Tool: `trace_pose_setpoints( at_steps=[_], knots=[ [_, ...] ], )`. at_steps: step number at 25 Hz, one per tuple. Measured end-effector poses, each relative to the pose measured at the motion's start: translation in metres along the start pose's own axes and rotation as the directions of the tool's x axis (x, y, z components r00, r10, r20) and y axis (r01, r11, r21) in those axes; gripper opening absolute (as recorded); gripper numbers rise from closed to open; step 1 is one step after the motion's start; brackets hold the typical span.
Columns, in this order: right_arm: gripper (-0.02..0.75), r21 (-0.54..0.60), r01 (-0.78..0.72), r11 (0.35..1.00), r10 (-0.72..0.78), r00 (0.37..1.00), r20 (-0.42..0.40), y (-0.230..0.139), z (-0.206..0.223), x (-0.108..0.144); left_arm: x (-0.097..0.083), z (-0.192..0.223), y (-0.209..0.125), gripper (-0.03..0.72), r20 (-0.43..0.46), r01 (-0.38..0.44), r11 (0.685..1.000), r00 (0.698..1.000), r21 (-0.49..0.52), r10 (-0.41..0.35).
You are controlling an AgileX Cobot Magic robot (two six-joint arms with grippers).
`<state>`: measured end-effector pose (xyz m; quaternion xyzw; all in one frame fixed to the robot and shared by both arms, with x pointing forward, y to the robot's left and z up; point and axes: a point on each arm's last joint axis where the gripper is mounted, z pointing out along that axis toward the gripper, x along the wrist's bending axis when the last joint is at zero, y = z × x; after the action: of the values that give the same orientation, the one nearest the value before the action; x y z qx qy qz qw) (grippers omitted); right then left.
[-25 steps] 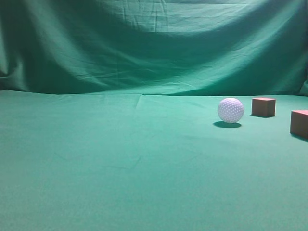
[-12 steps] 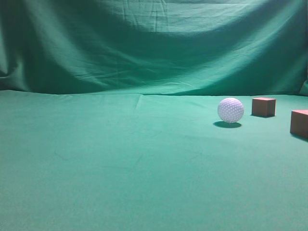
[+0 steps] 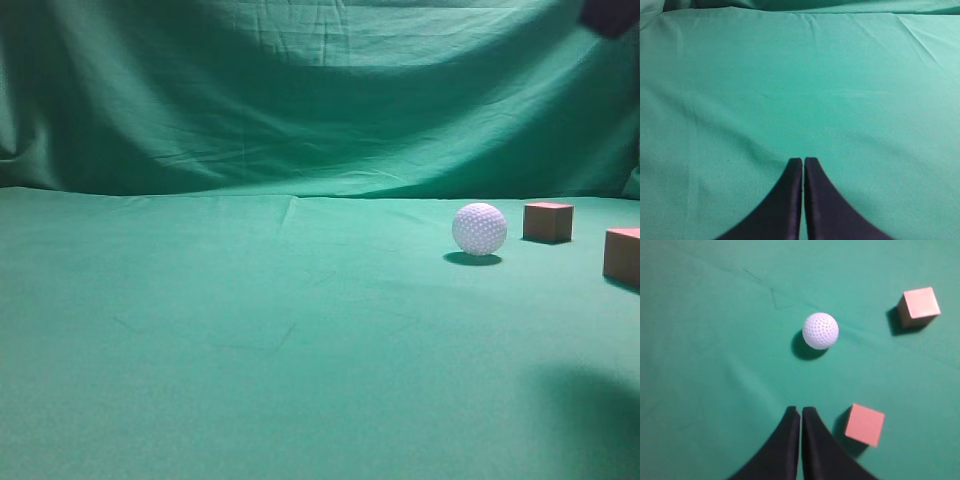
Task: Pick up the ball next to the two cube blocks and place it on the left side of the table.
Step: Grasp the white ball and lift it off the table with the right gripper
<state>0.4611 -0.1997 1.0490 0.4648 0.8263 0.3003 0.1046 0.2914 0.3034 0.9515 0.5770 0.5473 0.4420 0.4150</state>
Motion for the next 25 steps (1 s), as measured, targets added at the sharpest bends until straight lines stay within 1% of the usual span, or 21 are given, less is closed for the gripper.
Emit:
trace_pose_setpoints(
  at_steps=[2, 5, 9, 14, 15, 16, 17, 18, 23, 24, 25],
  knots=[
    [0.000, -0.003, 0.049, 0.999, -0.049, 0.999, -0.001, 0.010, 0.015, 0.002, 0.000, 0.000, 0.000, 0.000, 0.000, 0.000, 1.000, 1.000, 0.000, 0.000],
    [0.000, 0.001, 0.062, 0.998, -0.062, 0.998, 0.009, 0.021, 0.041, -0.003, 0.000, 0.000, 0.000, 0.000, 0.000, 0.000, 1.000, 1.000, 0.000, 0.000],
    [0.184, 0.041, 0.050, 0.998, -0.051, 0.999, 0.012, 0.029, 0.073, -0.011, 0.000, 0.000, 0.000, 0.000, 0.000, 0.000, 1.000, 1.000, 0.000, 0.000],
    [0.501, 0.108, 0.029, 0.994, -0.031, 0.999, 0.013, 0.029, 0.114, -0.021, 0.000, 0.000, 0.000, 0.000, 0.000, 0.000, 1.000, 1.000, 0.000, 0.000],
    [0.554, 0.111, 0.026, 0.993, -0.028, 0.999, 0.018, 0.029, 0.121, -0.023, 0.000, 0.000, 0.000, 0.000, 0.000, 0.000, 1.000, 1.000, 0.000, 0.000],
    [0.585, 0.111, 0.024, 0.994, -0.027, 0.999, 0.023, 0.030, 0.126, -0.024, 0.000, 0.000, 0.000, 0.000, 0.000, 0.000, 1.000, 1.000, 0.000, 0.000],
    [0.605, 0.109, 0.022, 0.994, -0.025, 0.999, 0.030, 0.030, 0.132, -0.026, 0.000, 0.000, 0.000, 0.000, 0.000, 0.000, 1.000, 1.000, 0.000, 0.000],
    [0.589, 0.104, 0.018, 0.994, -0.022, 0.999, 0.038, 0.030, 0.138, -0.028, 0.000, 0.000, 0.000, 0.000, 0.000, 0.000, 1.000, 1.000, 0.000, 0.000],
    [0.589, 0.108, 0.004, 0.994, -0.010, 0.999, 0.051, 0.031, 0.161, -0.034, 0.000, 0.000, 0.000, 0.000, 0.000, 0.000, 1.000, 1.000, 0.000, 0.000],
    [0.540, 0.116, 0.002, 0.993, -0.008, 0.999, 0.051, 0.030, 0.165, -0.035, 0.000, 0.000, 0.000, 0.000, 0.000, 0.000, 1.000, 1.000, 0.000, 0.000],
    [0.511, 0.118, -0.003, 0.993, -0.003, 0.999, 0.051, 0.030, 0.169, -0.036, 0.000, 0.000, 0.000, 0.000, 0.000, 0.000, 1.000, 1.000, 0.000, 0.000]
  ],
)
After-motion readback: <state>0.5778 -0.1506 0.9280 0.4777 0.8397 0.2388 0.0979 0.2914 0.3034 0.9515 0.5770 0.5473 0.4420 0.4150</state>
